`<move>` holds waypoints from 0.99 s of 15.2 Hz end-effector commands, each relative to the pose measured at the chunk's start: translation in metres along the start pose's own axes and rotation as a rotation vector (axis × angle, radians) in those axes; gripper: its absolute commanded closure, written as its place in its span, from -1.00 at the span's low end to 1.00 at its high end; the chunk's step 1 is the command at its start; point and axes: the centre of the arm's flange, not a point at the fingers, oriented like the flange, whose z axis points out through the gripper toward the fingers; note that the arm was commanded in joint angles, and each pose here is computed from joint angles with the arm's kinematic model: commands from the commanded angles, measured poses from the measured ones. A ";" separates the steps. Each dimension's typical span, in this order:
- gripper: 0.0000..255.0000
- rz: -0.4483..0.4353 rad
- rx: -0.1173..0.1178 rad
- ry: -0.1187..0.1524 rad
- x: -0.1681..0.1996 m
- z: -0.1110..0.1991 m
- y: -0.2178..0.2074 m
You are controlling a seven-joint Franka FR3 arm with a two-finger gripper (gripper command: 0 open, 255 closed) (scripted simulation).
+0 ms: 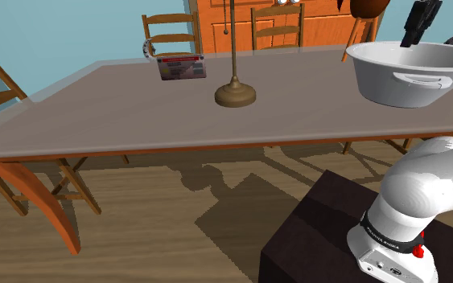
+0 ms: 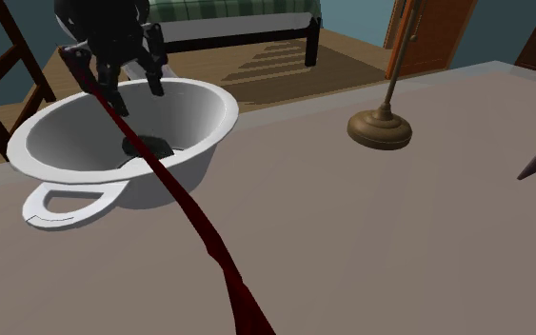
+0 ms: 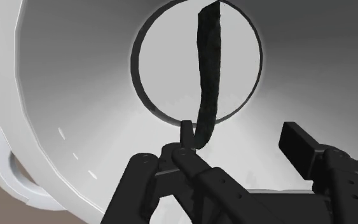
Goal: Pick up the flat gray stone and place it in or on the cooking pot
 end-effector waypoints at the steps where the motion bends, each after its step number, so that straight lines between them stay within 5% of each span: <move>1: -1.00 0.000 0.000 0.000 0.000 0.000 0.000; 4: -1.00 0.000 0.000 0.000 0.000 0.000 0.000; 8: -1.00 0.000 0.000 0.000 0.000 -0.050 0.000; 15: -1.00 0.000 0.000 0.000 0.000 -0.050 0.000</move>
